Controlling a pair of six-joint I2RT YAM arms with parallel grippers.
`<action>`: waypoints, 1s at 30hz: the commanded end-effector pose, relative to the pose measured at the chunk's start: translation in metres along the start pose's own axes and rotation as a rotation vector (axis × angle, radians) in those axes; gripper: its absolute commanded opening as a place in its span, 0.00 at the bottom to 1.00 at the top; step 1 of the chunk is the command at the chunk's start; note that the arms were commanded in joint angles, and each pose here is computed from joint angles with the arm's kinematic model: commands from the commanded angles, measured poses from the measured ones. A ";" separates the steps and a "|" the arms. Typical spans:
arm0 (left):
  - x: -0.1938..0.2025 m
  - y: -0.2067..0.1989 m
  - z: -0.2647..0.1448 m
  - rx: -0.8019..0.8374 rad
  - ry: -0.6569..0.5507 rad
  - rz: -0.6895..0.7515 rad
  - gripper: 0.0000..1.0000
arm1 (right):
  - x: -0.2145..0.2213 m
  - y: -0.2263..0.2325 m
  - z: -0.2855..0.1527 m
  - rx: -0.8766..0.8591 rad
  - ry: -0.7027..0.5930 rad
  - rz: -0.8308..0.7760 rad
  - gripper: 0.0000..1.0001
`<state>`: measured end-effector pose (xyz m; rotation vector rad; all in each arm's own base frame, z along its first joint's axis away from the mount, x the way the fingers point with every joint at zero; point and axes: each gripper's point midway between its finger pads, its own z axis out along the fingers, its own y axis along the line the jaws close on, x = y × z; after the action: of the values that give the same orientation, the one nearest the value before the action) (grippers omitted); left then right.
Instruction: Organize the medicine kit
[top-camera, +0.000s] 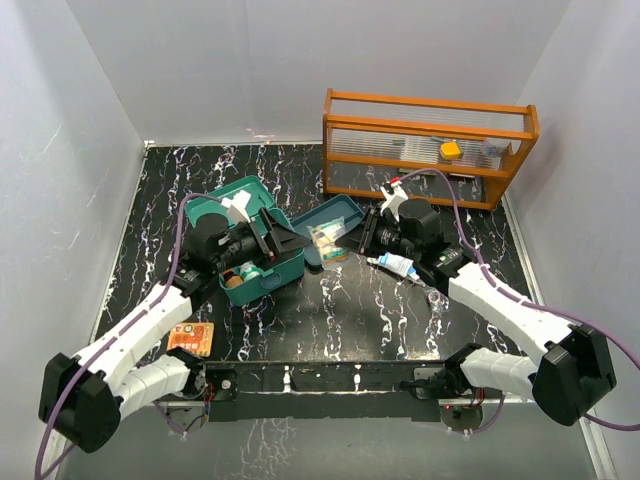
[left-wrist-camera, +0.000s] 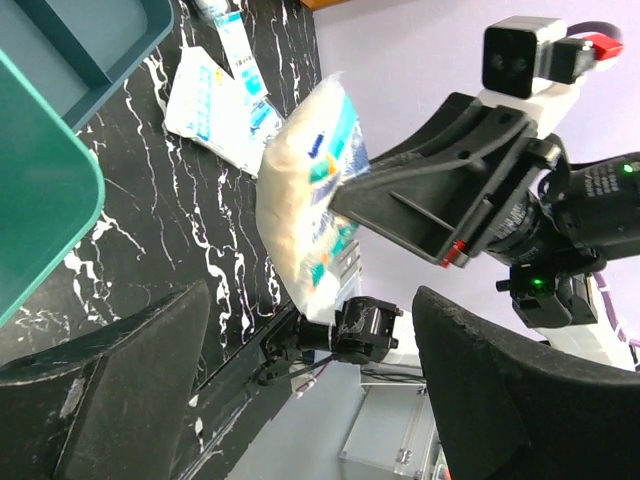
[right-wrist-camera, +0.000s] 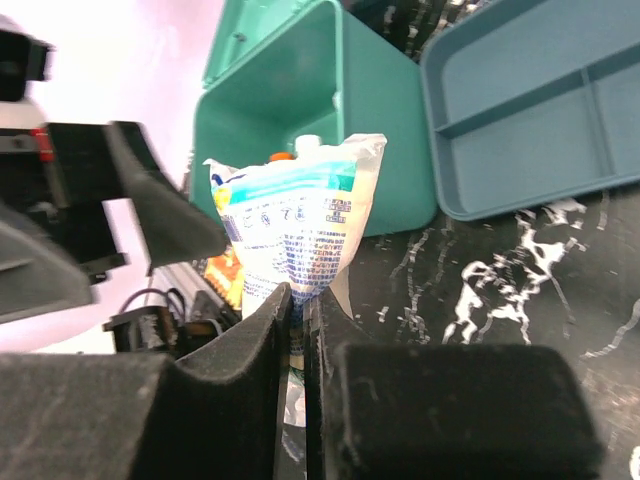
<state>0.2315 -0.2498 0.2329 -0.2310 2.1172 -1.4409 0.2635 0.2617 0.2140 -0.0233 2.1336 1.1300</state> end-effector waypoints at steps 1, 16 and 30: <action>-0.011 -0.031 0.013 0.101 -0.041 0.042 0.82 | -0.035 0.062 -0.011 -0.222 -0.082 0.006 0.08; -0.014 -0.039 0.031 0.187 -0.020 0.071 0.63 | -0.032 0.079 0.002 -0.311 0.002 0.045 0.12; -0.027 -0.010 0.026 0.041 -0.132 0.121 0.24 | -0.017 0.070 0.012 -0.315 0.063 0.036 0.35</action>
<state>0.2661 -0.2665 0.2302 -0.2032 2.0193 -1.3822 0.2558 0.3037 0.2363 -0.0922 2.1265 1.4616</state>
